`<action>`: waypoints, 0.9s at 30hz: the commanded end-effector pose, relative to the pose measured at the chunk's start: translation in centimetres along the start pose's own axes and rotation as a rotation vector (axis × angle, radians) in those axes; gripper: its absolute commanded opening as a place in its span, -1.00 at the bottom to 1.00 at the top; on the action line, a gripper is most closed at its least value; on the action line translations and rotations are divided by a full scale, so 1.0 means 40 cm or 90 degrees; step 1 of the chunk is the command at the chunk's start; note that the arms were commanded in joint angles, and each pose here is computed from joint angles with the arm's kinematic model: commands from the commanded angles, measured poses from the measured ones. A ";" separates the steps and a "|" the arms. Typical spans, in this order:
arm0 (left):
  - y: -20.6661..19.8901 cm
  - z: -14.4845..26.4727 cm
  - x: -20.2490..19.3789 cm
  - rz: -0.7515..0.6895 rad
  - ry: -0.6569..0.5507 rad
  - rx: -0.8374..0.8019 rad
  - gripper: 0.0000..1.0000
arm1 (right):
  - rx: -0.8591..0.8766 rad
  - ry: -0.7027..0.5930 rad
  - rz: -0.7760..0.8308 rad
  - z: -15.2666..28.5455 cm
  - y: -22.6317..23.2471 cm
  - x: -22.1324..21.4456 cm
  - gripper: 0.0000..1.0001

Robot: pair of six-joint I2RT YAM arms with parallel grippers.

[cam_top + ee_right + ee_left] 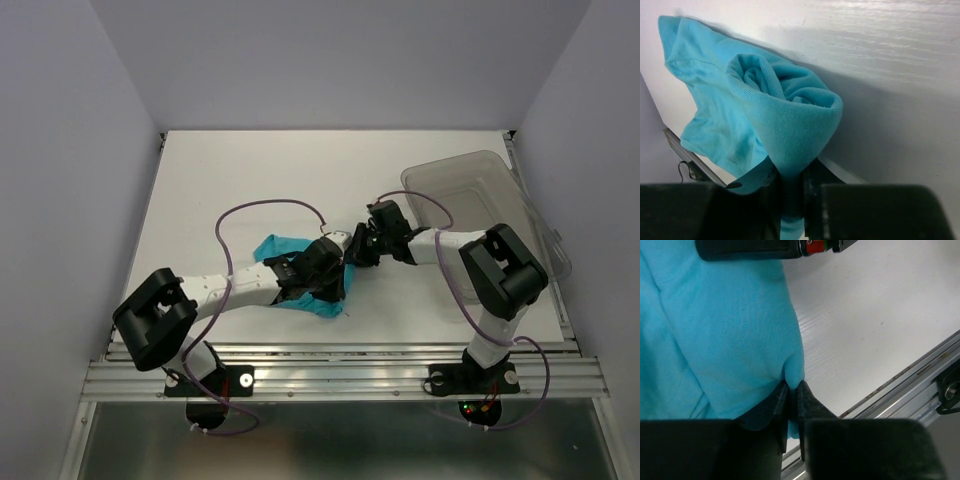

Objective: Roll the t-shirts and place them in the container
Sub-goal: Roll the T-shirt to the center of the board.

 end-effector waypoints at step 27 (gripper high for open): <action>-0.061 -0.004 0.022 -0.026 -0.158 0.316 0.40 | 0.029 -0.076 0.010 0.056 0.112 0.036 -0.99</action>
Point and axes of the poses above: each gripper's point midway between its finger pads, its own z axis back along the fingers, its own y axis along the line the jaws close on, x = y × z, the point moved 4 cm from there along z, back along the fingers, and after that the axes turned 10 degrees about z, right-handed, at the moved point
